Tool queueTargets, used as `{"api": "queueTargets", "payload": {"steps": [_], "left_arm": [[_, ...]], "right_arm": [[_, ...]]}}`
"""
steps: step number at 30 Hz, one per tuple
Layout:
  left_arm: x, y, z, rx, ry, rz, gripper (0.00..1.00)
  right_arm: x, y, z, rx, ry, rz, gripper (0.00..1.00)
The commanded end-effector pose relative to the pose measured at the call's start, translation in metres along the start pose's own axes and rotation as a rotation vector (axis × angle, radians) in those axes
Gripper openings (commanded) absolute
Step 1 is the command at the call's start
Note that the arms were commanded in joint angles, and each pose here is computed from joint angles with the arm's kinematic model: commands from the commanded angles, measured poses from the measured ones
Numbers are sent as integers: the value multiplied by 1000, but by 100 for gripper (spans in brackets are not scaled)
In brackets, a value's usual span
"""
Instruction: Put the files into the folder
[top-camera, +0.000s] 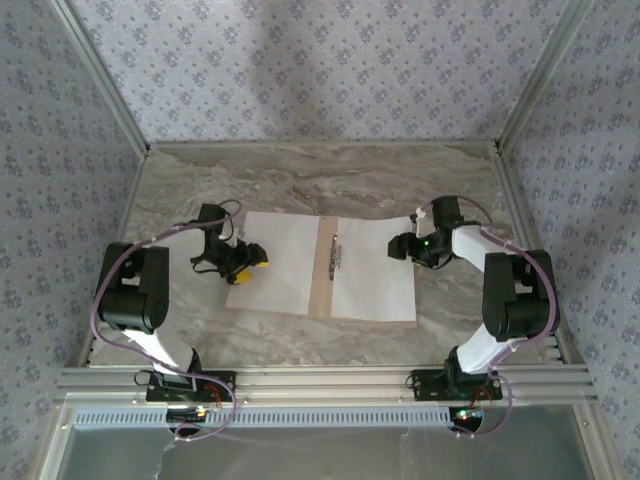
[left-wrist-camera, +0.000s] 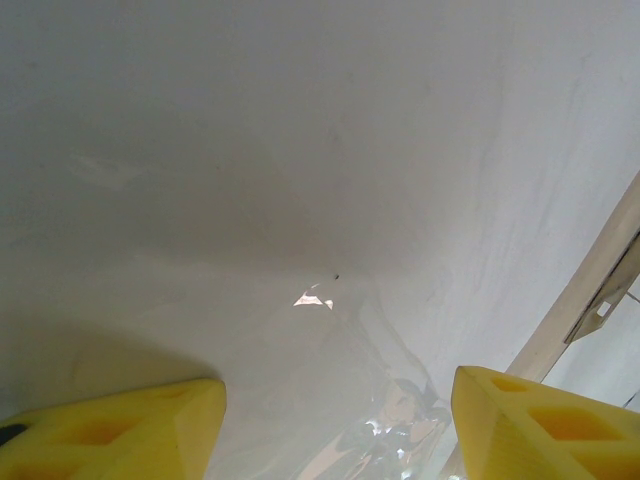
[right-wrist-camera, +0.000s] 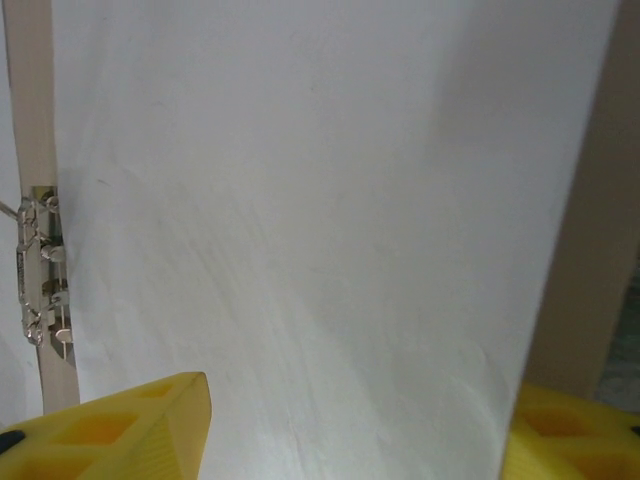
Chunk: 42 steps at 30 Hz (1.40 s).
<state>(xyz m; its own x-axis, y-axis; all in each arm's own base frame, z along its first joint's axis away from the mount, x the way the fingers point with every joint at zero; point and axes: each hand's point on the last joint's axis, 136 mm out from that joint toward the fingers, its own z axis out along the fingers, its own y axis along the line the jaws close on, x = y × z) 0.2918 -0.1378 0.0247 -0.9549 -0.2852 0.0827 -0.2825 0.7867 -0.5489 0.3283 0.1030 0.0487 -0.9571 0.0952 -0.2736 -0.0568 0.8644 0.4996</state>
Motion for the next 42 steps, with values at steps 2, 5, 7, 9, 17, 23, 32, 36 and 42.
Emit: {"api": "queueTargets", "payload": {"steps": [2, 5, 7, 9, 17, 23, 32, 36, 42], "left_arm": [[13, 57, 22, -202, 37, -48, 65], [14, 56, 23, -202, 40, -48, 65], [13, 56, 23, -202, 40, -48, 65], [14, 56, 23, -202, 39, -46, 65], [14, 56, 22, -201, 39, -44, 65], [13, 55, 22, -202, 40, -45, 65], [12, 54, 21, -202, 42, -43, 65], [12, 54, 20, -202, 40, -41, 65], [12, 53, 20, -203, 39, -41, 65]], "right_arm": [[-5, 0, -16, 36, -14, 14, 65], [-4, 3, -16, 17, -19, 19, 65], [-4, 4, -14, 4, -17, 26, 65], [-1, 5, -10, -15, -9, 37, 65], [11, 1, 0, -19, 24, 55, 68], [10, 0, -2, -7, 21, 48, 68], [9, -2, -9, 20, 30, 39, 71], [9, -6, -19, 54, 28, 44, 78], [-4, -17, -47, 86, -52, 101, 79]]}}
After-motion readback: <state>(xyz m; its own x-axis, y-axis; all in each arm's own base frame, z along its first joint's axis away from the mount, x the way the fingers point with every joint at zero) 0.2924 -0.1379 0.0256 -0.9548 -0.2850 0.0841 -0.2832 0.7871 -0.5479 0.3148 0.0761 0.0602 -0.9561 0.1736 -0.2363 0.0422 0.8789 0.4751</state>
